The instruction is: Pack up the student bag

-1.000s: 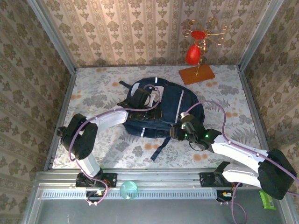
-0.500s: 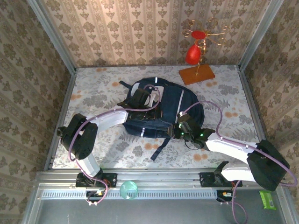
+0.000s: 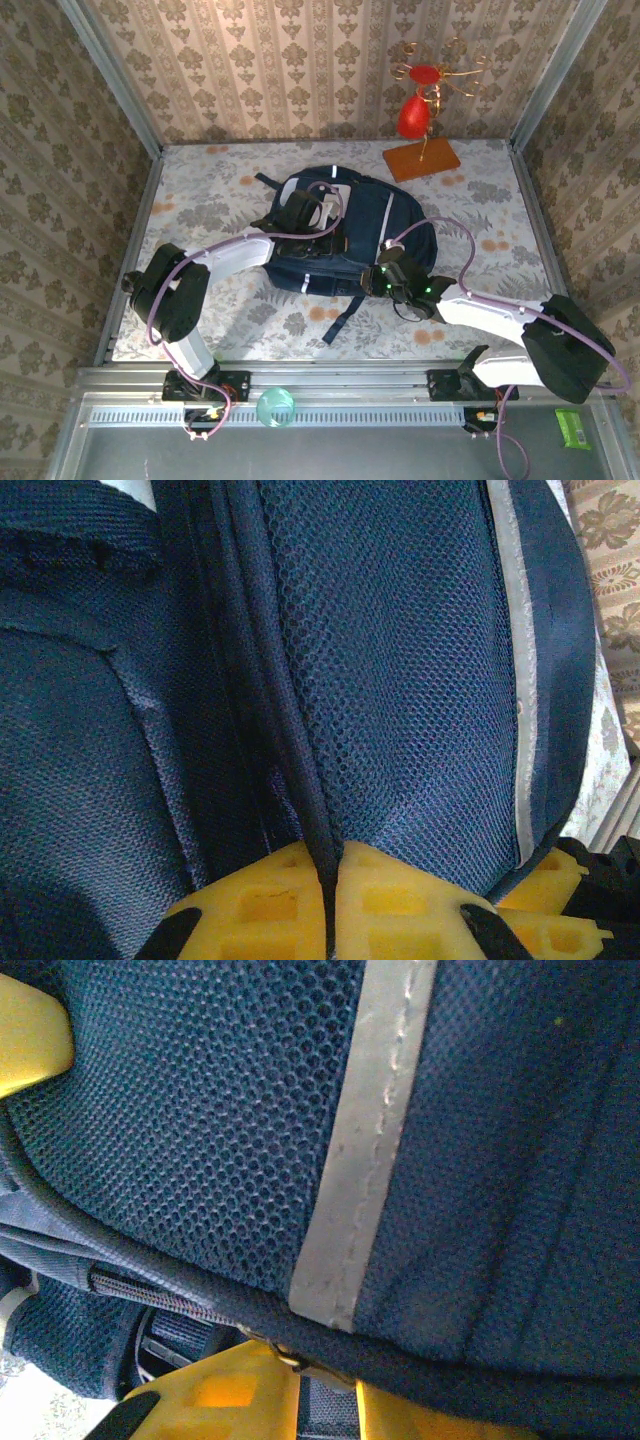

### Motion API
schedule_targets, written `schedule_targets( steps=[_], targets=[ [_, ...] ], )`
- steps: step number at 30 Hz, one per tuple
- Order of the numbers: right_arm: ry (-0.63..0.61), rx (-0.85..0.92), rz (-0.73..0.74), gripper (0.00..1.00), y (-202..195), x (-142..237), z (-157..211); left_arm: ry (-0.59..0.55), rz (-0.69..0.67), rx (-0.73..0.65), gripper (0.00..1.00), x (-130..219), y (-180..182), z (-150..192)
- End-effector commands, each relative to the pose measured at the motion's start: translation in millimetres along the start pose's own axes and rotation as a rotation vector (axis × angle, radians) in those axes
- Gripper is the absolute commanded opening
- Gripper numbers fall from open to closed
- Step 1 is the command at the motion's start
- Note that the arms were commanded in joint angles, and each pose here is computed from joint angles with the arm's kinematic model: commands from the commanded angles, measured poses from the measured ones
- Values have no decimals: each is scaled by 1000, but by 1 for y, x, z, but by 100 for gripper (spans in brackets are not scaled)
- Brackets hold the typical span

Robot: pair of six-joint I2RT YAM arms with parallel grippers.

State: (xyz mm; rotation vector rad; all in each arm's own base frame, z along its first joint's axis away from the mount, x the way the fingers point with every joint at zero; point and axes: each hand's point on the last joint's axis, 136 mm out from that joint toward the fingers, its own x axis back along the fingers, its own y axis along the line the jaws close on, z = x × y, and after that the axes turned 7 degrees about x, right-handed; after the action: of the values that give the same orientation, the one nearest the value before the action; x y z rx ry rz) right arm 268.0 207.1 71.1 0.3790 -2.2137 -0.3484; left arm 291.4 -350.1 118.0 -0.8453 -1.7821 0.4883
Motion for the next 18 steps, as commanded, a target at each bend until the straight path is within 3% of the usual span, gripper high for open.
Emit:
schedule_targets(
  steps=[1,7,14,18],
  targets=[
    [-103,-26,7,22,5,1,-26,32,9,19,7,-2,4,9],
    [-130,-31,17,18,8,4,-33,33,9,18,7,-3,4,10],
    [-128,-23,82,0,-5,9,-28,27,-9,26,0,-1,11,8],
    [-101,10,158,0,-23,16,-19,9,-53,36,0,7,27,2]
  ],
)
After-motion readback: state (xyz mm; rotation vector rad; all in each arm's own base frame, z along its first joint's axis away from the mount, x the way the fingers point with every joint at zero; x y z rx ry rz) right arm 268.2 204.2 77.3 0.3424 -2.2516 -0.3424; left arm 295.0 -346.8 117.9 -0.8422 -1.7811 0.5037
